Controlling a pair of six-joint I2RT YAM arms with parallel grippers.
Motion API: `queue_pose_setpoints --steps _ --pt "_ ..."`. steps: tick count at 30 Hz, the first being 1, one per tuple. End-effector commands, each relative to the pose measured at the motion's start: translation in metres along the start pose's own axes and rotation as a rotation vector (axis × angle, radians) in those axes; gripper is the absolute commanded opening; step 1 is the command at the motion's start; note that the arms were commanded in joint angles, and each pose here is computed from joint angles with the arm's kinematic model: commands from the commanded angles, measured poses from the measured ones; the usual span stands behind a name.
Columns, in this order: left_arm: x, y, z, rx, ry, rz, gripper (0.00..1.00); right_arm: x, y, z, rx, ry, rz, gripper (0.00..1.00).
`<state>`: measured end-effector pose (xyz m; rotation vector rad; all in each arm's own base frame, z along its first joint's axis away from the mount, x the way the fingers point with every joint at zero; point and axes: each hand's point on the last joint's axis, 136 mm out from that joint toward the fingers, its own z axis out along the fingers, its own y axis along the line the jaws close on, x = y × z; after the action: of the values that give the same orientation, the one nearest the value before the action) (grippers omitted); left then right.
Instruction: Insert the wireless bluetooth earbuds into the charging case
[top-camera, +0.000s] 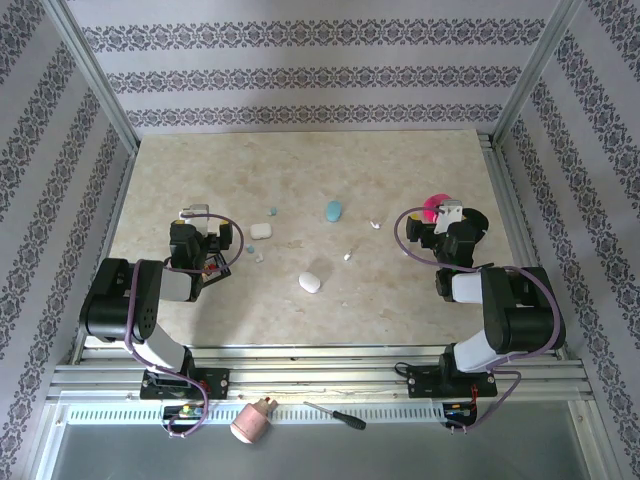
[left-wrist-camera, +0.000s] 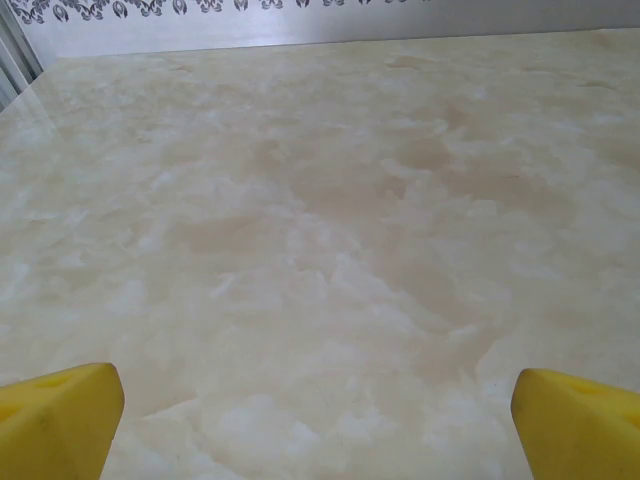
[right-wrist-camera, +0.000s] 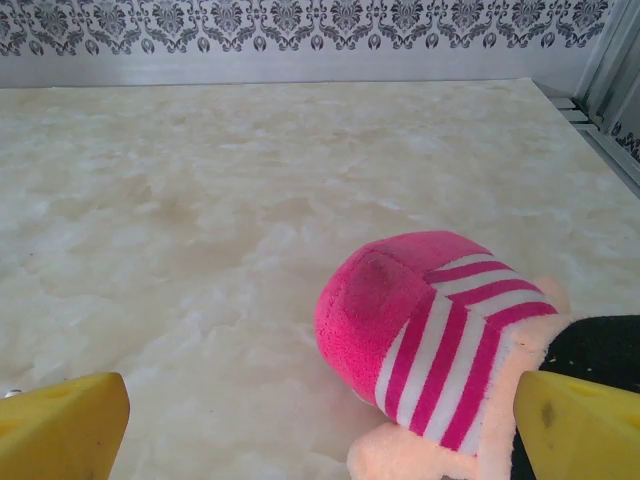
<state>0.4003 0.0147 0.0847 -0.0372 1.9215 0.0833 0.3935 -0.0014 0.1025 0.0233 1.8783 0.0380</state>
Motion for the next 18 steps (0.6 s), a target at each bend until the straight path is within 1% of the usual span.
queue_pose_setpoints --steps 1,18 --pt "-0.0032 -0.004 -0.0008 0.02 -0.007 -0.015 0.99 -0.0053 0.0011 0.0023 0.004 -0.015 0.017 0.98" --pt "-0.0021 -0.0047 -0.0009 0.023 -0.003 -0.014 0.99 -0.0051 0.0058 0.0038 -0.021 -0.009 0.008 0.98"
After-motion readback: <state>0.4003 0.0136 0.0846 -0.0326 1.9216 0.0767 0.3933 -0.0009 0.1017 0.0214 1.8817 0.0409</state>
